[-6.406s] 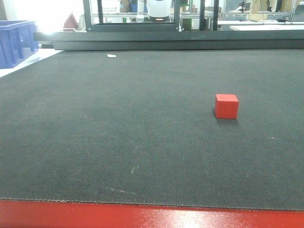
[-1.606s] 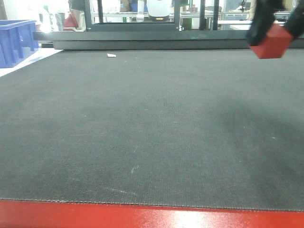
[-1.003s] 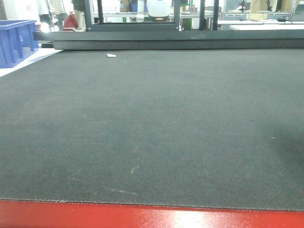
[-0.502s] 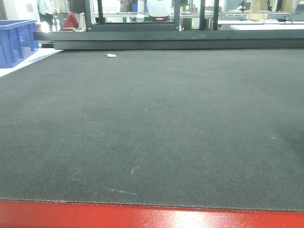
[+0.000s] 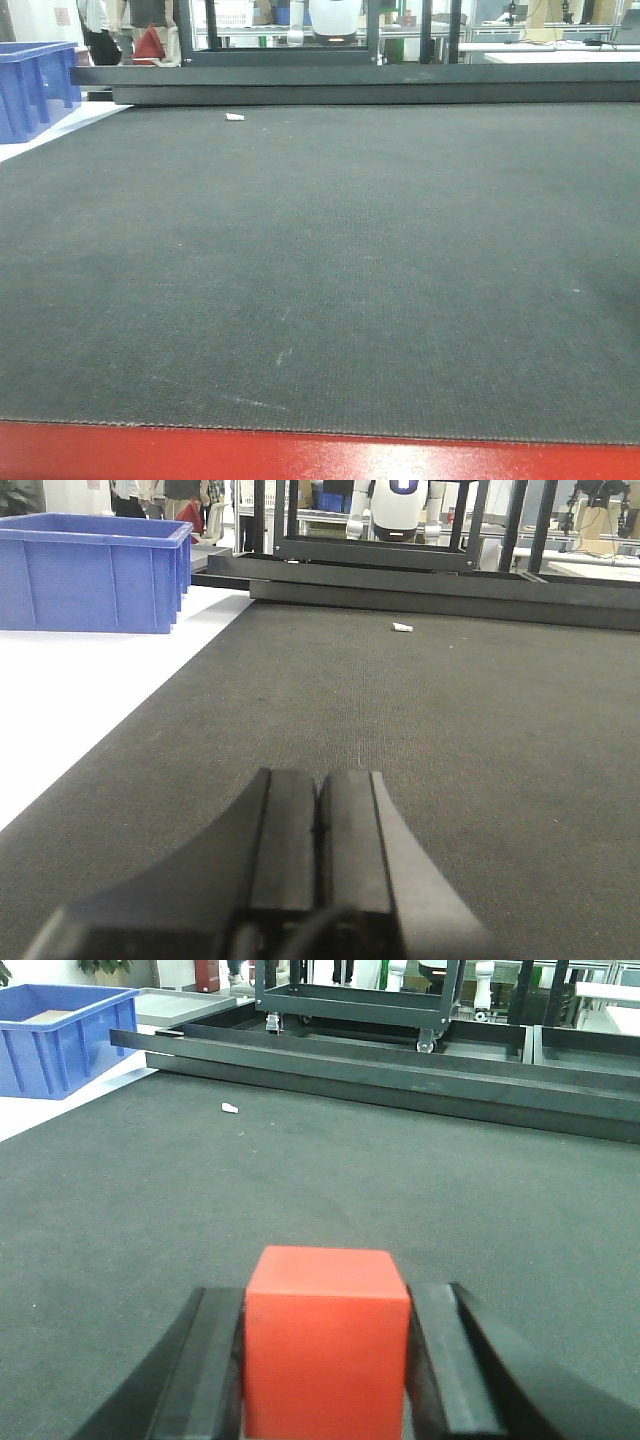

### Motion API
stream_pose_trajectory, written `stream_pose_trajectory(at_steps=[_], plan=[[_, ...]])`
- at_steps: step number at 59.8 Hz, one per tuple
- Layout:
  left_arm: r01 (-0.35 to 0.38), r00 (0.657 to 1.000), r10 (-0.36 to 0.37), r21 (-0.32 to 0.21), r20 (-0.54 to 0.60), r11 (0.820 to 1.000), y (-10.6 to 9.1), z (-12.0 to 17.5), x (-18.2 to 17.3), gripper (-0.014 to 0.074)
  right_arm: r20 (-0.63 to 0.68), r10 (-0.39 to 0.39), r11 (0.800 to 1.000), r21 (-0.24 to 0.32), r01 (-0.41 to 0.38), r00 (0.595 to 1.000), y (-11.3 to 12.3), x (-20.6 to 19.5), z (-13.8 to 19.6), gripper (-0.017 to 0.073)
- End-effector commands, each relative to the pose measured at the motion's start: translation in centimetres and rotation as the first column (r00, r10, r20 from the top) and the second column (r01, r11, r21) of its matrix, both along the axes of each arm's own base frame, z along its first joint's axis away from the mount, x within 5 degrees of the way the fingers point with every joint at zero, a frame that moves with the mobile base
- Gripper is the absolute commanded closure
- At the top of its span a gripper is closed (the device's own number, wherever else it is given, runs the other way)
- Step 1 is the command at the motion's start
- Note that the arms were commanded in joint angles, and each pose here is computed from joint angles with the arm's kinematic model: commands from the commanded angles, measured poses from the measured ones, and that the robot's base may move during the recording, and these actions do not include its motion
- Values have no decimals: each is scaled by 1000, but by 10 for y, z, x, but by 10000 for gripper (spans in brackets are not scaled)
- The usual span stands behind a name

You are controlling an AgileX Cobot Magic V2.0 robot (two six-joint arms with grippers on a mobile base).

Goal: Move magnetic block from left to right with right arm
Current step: 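Hold the red cube raised in the right gripper, then drive the base away from the first table carrying the cube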

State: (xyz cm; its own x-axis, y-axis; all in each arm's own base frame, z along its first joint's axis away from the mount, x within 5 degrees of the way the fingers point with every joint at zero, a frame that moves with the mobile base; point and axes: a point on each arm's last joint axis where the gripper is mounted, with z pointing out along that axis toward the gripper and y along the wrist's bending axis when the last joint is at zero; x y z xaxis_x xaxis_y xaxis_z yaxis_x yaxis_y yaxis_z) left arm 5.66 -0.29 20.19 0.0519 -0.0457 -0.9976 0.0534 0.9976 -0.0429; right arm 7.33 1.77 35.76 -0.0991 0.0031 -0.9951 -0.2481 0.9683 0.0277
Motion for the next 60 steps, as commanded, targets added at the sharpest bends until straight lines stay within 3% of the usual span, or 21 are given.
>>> stream_pose_trajectory(at_steps=[1,60], plan=[[1,995,0,-9,96,1000,0,6,-2,710,108,3,1000,3,-3,994,0,-1,16,303],[36,995,-35,-9,96,999,-2,6,-2,710,107,3,1000,3,-3,994,0,-1,16,303]])
